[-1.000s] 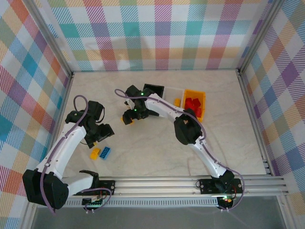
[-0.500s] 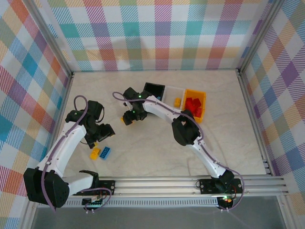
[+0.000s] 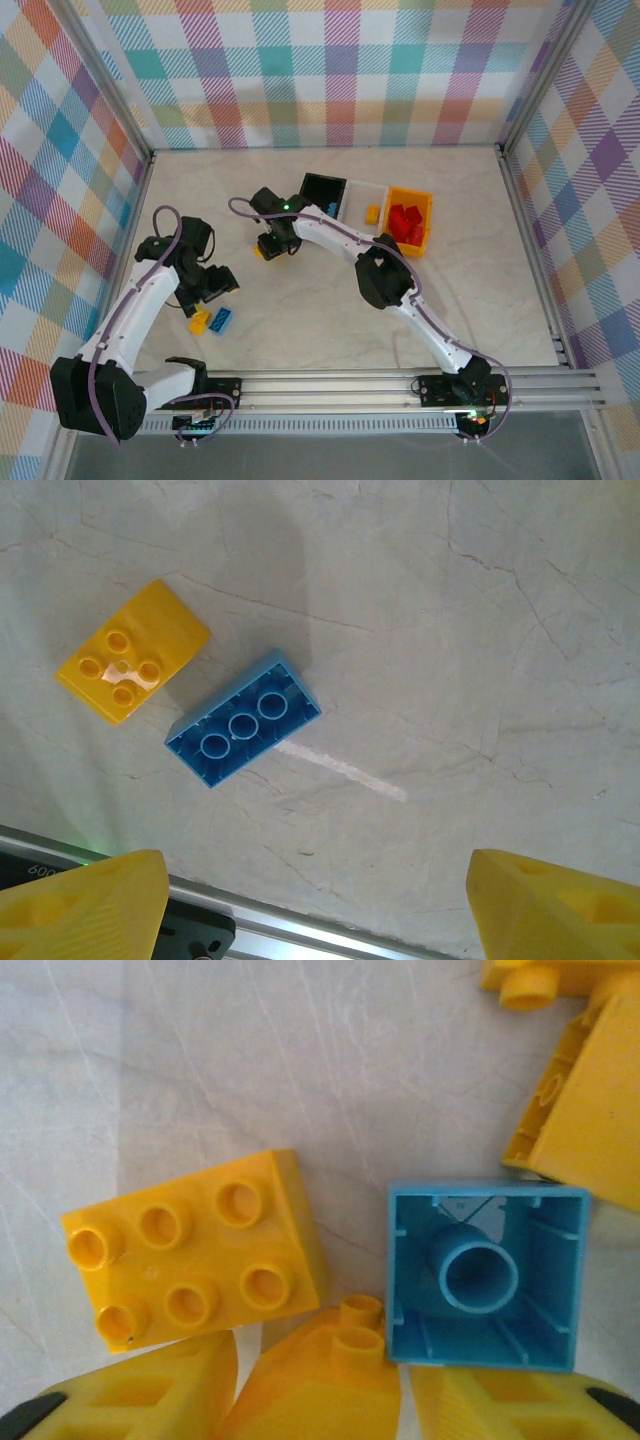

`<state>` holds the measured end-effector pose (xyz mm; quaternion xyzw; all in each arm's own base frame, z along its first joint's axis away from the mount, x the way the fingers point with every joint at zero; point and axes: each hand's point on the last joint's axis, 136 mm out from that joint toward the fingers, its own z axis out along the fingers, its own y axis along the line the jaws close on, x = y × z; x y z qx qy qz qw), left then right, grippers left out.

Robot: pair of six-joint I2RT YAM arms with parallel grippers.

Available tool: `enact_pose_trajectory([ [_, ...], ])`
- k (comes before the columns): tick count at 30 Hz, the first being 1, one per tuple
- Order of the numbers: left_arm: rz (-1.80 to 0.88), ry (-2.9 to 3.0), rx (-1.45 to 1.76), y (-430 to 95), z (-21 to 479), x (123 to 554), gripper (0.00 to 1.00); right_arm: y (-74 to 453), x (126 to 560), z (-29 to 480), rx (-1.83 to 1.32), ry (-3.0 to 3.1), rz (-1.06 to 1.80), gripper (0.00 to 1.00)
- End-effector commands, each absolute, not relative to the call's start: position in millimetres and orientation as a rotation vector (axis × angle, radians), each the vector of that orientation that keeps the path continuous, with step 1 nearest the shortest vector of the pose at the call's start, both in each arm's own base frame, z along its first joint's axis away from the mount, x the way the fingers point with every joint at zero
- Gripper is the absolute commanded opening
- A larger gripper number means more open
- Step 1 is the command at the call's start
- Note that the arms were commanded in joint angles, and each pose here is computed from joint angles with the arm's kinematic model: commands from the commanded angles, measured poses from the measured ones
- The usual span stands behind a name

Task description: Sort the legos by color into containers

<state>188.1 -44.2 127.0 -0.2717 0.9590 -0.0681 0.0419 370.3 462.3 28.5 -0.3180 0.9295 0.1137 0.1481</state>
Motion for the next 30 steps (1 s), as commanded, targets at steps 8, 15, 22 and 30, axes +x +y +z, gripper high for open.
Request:
enact_pose_trajectory([
  [8, -0.240, 2.964, -0.841, -43, 121, 179, 0.79, 477, 362, 51, -0.926, 2.624, 0.393, 0.39],
  [15, -0.241, 2.960, -0.829, -44, 119, 186, 0.79, 457, 336, 129, -0.881, 2.600, 0.532, 0.38],
  [22, -0.239, 2.993, -0.816, -45, 114, 181, 0.79, 366, 357, 182, -0.635, 2.608, 0.547, 0.39],
  [30, -0.191, 3.087, -0.876, -44, 98, 162, 0.79, 268, 408, 141, -0.388, 2.693, 0.450, 0.39],
])
